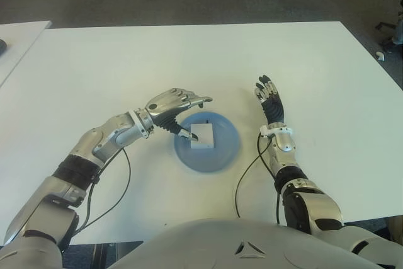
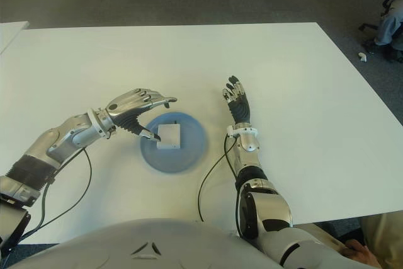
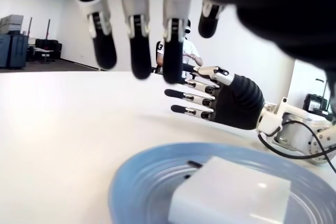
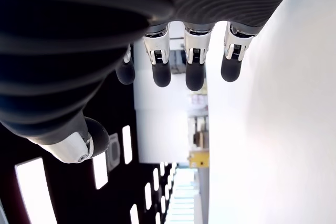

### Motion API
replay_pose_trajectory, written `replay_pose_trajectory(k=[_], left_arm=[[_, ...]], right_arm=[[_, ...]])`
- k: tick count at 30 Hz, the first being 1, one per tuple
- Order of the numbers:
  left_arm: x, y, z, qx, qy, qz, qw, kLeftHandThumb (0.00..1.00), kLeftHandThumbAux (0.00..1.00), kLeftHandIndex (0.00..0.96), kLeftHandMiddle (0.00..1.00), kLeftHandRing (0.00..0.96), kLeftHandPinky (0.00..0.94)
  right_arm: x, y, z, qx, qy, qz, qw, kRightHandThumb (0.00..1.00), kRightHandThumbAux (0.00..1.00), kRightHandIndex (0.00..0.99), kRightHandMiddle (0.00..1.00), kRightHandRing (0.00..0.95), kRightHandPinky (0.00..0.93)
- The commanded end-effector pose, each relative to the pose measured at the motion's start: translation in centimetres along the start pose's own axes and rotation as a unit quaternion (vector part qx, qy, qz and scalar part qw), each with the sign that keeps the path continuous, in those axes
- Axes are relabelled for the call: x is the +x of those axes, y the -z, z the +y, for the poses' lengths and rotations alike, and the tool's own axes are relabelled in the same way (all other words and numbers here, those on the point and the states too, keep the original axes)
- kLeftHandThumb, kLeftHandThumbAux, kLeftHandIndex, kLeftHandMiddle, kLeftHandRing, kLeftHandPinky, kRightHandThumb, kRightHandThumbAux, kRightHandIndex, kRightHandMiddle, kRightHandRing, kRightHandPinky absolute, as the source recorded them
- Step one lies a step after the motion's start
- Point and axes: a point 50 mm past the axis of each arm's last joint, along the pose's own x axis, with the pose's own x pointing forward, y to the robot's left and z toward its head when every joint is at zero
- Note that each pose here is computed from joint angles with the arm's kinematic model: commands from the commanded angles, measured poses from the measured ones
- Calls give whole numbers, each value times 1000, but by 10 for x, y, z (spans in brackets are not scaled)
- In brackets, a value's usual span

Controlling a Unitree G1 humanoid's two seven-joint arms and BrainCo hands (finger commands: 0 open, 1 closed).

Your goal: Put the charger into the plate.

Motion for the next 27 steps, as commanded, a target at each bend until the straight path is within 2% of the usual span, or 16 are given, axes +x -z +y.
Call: replay_pose_trajectory(k=[1, 18, 25, 27], left_arm=[[-2, 4, -1, 22, 9, 4, 1000, 277, 166, 0, 0, 0, 0], [-3, 7, 0, 23, -9, 19, 1000, 226, 156, 0, 0, 0, 0], [-3, 11, 4, 11, -39, 33, 999, 201, 178, 0, 0, 0, 0], [-2, 20, 7, -11, -78, 52, 996, 190, 195, 0, 0, 0, 0]], right_arm=[[-79, 80, 12, 39, 14, 220, 975, 2, 542, 36, 105, 88, 72], [-79, 79, 13, 36, 4, 215, 976, 6, 519, 35, 106, 95, 88], [-79, 79, 13, 42, 5, 218, 975, 1, 510, 31, 106, 94, 76], [-79, 79, 13, 44, 5, 218, 975, 0, 506, 31, 107, 95, 77]])
